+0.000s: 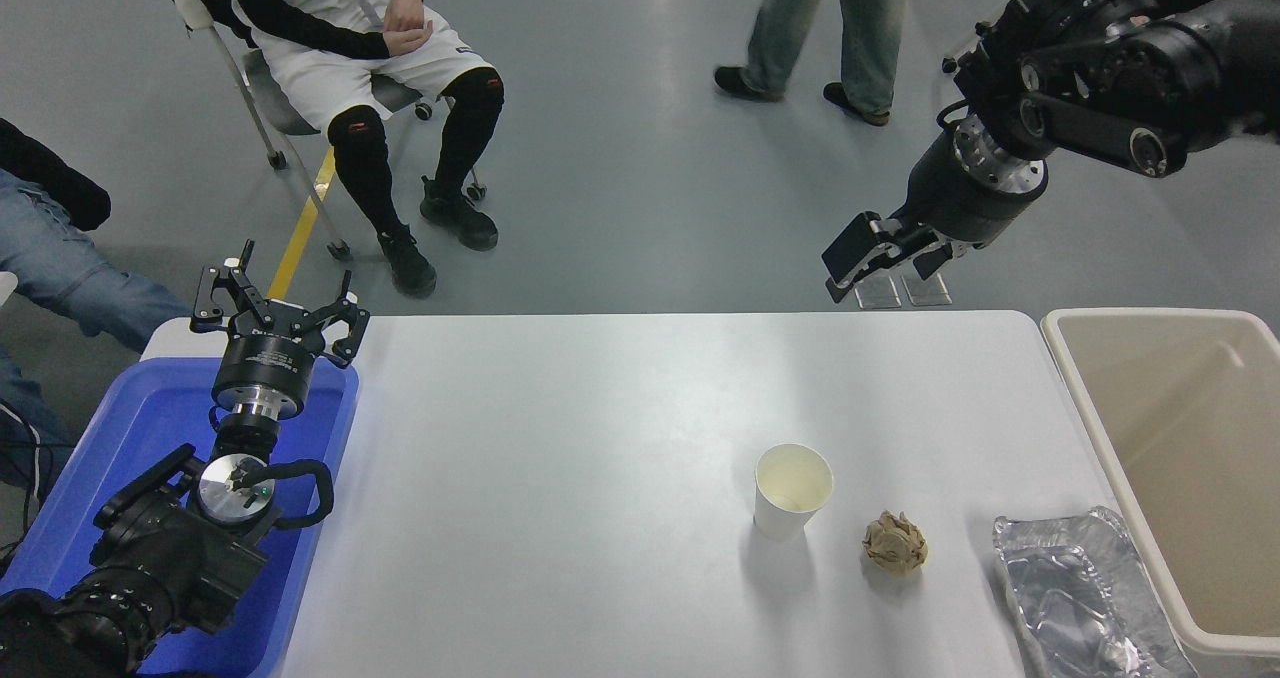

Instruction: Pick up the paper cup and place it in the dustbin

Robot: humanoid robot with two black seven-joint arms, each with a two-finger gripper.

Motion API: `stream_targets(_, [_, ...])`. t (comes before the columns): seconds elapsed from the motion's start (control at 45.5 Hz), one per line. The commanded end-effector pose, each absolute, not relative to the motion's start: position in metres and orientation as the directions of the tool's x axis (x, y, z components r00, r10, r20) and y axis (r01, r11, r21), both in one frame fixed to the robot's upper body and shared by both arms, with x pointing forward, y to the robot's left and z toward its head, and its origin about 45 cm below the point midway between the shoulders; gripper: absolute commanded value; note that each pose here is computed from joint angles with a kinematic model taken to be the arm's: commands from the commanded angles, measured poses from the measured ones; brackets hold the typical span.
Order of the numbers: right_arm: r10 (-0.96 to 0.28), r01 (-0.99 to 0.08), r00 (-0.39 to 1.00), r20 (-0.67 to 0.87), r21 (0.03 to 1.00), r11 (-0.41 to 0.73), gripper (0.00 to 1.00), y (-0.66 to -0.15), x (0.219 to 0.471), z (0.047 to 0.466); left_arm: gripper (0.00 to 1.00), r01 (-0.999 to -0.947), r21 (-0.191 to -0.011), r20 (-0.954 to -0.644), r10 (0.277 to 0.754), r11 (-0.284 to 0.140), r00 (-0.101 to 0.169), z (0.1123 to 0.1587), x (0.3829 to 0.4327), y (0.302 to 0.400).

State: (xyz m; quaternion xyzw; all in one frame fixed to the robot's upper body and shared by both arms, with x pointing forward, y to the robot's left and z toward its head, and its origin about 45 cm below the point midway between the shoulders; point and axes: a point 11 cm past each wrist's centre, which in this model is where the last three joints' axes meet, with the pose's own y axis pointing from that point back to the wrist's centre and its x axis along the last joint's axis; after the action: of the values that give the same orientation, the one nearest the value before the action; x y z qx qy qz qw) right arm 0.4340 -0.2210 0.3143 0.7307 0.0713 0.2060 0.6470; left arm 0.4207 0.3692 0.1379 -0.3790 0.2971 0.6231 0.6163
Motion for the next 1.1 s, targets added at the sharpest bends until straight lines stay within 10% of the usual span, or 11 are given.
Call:
stream_targets(0.0, [0.366,-0.087,0.912,0.184,0.96,-0.267,1.0,-0.191,0.421,0.289,0.99,-0.9932,-0.097,-0.838,0.543,-0.064,0.047,0.1379,0.4207,0.3692])
stream_targets(0.571, [0.154,-0.03,0.982,0.112,0.889,-0.457,1.0,-0.181,0.409,0.247,0.99,-0.9932,-0.098,-0.839,0.543,-0.063,0.048,0.1381,0.4207,0.3691])
stream_targets(1.077, [0.179,0.072,0.984,0.002,0.912,-0.403,1.0,-0.192,0.384,0.194,0.99,-0.9932,-0.097,-0.838,0.543,-0.064,0.047,0.1378,0.4205,0.3695])
